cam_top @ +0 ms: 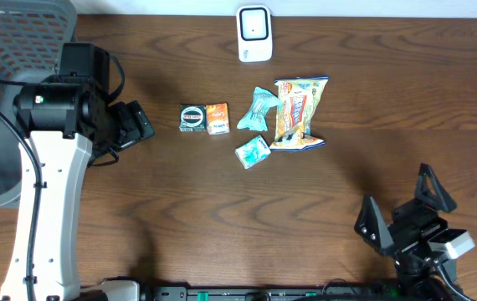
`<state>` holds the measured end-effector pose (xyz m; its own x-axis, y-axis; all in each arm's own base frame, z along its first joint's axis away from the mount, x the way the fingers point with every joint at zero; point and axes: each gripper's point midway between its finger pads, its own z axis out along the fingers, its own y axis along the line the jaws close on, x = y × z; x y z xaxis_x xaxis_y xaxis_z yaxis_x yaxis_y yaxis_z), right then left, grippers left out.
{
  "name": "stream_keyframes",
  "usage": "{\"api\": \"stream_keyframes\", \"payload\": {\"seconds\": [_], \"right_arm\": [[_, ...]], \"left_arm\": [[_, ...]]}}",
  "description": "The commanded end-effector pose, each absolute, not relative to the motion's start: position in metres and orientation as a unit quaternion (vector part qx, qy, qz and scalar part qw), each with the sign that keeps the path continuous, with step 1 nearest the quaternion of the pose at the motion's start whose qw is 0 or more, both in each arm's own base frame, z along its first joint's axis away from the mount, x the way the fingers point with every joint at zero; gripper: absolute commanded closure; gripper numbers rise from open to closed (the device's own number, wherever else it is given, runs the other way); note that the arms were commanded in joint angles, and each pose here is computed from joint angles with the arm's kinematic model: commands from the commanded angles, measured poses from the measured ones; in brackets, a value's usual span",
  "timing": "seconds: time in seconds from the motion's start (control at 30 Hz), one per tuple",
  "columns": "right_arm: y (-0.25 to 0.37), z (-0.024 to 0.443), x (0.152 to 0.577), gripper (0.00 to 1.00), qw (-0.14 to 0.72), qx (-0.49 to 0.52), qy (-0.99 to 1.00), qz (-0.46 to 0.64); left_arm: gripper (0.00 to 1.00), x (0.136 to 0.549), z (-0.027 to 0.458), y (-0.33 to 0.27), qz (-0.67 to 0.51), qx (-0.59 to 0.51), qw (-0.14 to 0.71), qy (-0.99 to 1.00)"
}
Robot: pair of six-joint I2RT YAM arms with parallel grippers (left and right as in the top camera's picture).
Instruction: Scan the item barcode
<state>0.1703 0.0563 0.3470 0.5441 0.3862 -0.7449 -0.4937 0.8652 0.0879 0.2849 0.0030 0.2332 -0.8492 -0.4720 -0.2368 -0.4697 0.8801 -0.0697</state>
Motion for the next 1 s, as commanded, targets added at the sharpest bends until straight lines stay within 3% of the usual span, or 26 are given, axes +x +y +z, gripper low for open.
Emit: {"api": "stream_keyframes", "payload": {"seconds": [0.0, 0.23, 0.43, 0.77, 0.97], "right_arm": [[0.048, 0.373, 0.173, 0.01, 0.888, -0.061, 0.409, 0.201], [0.071, 0.403, 0.209, 0.01, 0.857, -0.141, 0.465, 0.173], [0.113, 0.408, 0.273, 0.01, 0.75, -0.233, 0.562, 0.26], [0.149, 0.36, 0.342, 0.01, 0.528, -0.254, 0.701, 0.406], [0.157, 0.324, 0.356, 0.01, 0.468, -0.249, 0.719, 0.448]], "left_arm": [[0.02, 0.284, 0.231, 0.004, 0.0, -0.25, 0.118, 0.961], [0.02, 0.284, 0.231, 0.004, 0.0, -0.25, 0.118, 0.961], [0.02, 0.284, 0.231, 0.004, 0.0, -0.25, 0.118, 0.961], [0.02, 0.284, 0.231, 0.004, 0.0, -0.25, 0.118, 0.961], [0.02, 0.284, 0.231, 0.004, 0.0, -0.25, 0.118, 0.961]]}}
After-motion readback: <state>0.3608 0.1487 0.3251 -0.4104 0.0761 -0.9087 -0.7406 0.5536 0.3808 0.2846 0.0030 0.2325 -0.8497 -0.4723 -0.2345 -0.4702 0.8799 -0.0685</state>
